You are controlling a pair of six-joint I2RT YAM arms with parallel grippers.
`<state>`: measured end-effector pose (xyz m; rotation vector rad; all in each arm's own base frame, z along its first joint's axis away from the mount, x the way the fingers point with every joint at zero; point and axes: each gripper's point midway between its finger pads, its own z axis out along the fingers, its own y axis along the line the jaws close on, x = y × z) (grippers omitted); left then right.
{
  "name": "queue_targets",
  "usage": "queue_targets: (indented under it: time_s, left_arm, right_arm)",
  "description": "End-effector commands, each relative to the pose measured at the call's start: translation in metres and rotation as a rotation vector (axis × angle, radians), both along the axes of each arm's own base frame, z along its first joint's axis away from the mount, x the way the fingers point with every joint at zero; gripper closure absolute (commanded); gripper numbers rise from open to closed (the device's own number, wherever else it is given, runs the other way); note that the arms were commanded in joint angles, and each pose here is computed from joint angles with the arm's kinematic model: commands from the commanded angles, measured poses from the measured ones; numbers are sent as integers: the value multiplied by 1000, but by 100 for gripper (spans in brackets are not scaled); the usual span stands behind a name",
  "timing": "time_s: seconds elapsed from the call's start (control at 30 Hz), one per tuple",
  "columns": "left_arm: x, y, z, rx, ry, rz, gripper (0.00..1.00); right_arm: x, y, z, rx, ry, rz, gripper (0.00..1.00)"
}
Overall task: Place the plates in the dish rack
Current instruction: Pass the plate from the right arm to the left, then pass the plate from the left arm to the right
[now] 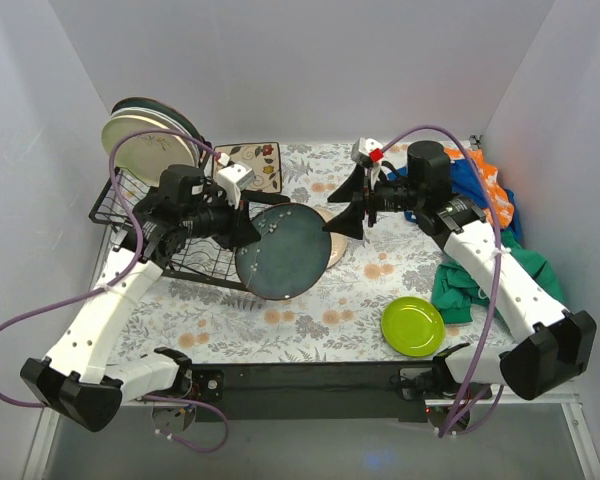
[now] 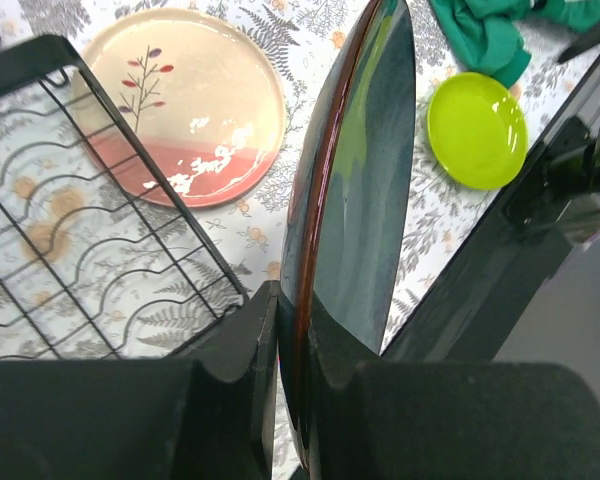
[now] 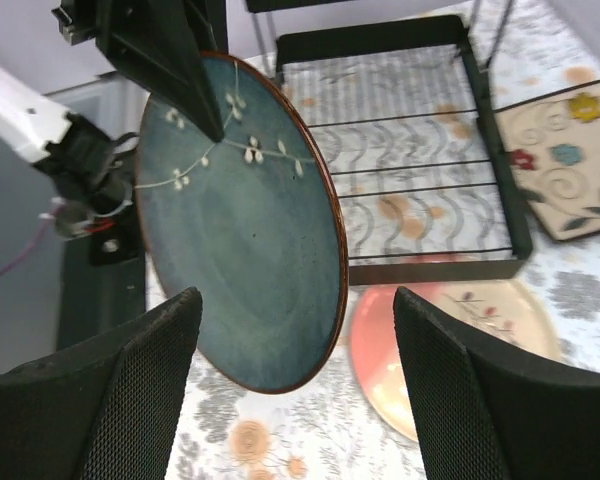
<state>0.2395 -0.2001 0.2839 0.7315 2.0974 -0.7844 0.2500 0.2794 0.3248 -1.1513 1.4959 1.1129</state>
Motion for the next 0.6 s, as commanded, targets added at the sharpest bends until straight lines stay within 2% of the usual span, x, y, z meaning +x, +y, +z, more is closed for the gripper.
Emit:
queue_targets:
  time_s: [0.0, 0.23, 0.37, 0.57]
  left_arm:
    - [-13, -4, 67, -52, -289, -152, 100]
    - [-26, -7, 75, -51, -308, -241, 100]
    - [-29, -6, 82, -51, -343, -254, 100]
    - [-30, -4, 86, -49, -360, -255, 100]
  right_arm:
    - [-35, 15, -15, -10, 183, 152, 19]
    - [-50, 38, -29, -83, 98, 160, 24]
    - [-58, 50, -30, -107, 38, 166, 31]
    - [-63, 55, -31, -114, 33, 170, 63]
